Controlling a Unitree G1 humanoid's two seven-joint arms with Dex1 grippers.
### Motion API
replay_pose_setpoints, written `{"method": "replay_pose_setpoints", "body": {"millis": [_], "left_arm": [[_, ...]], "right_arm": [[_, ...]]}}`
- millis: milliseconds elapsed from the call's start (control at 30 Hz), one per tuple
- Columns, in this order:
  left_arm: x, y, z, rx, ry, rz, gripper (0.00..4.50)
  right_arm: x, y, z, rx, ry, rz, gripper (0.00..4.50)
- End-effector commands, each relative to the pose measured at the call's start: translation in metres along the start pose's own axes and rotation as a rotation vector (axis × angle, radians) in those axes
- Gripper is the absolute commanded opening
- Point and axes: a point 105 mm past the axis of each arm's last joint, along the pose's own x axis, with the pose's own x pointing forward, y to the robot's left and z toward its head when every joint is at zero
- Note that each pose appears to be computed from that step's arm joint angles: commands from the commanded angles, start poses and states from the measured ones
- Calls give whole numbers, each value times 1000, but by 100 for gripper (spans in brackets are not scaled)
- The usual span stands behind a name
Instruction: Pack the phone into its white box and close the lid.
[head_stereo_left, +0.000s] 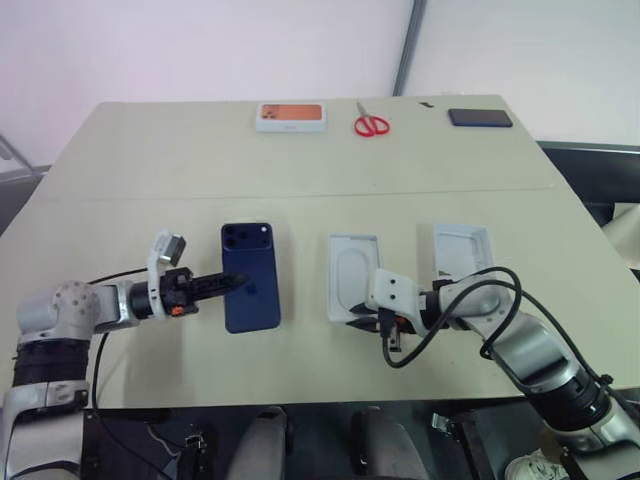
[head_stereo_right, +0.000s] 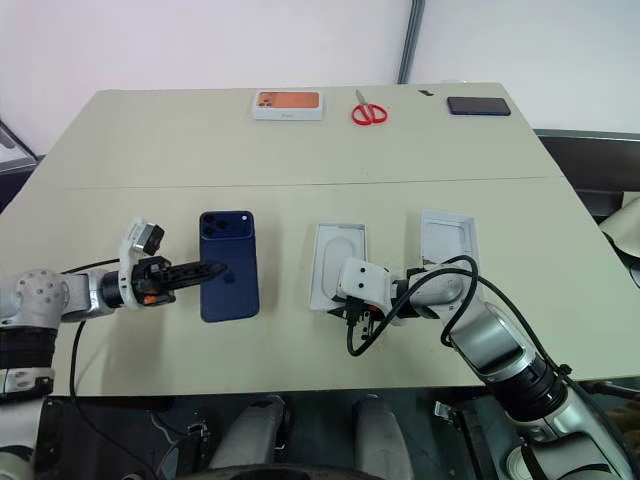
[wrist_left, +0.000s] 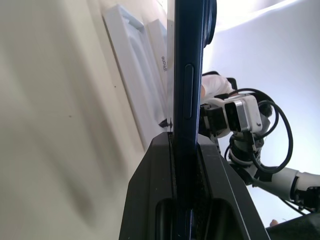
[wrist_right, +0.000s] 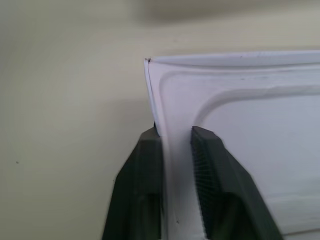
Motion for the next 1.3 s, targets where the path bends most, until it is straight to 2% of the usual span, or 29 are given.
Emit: {"method": "replay_pose_setpoints", "body": {"millis": [33, 67, 267, 567, 667, 700, 833, 867, 967, 1133, 1300], "left_arm": [[2, -22, 14, 63, -29, -54, 0], [4, -24, 15, 60, -29, -55, 0], [8, -28, 17, 51, -36, -52, 0], [13, -28, 16, 42, -41, -54, 0], [15, -27, 15, 42, -38, -54, 0], [15, -27, 15, 41, -38, -54, 0], [13, -24, 15, 37, -41, -51, 0], [13, -23, 15, 39, -43, -51, 0], [10, -20, 15, 37, -46, -48, 0], [13, -21, 14, 36, -31, -63, 0], [24, -30, 5, 10, 21, -114, 0]], "right_arm": [[-1, 4, 5, -17, -26, 35, 323], [-1, 5, 5, -27, -19, 46, 369], [-11, 2, 10, -33, -37, 81, 369], [-22, -43, 29, 22, -133, -22, 369], [-15, -58, 19, -21, -70, -91, 292], [-13, -62, 15, -46, -48, -108, 249], [2, -55, 14, -72, -41, -72, 28], [5, -54, 10, -109, -14, -71, 3], [17, -52, 1, -187, 53, -67, 3], [26, -57, 4, -240, 64, -83, 3], [17, -60, 9, -203, 24, -76, 3]]}}
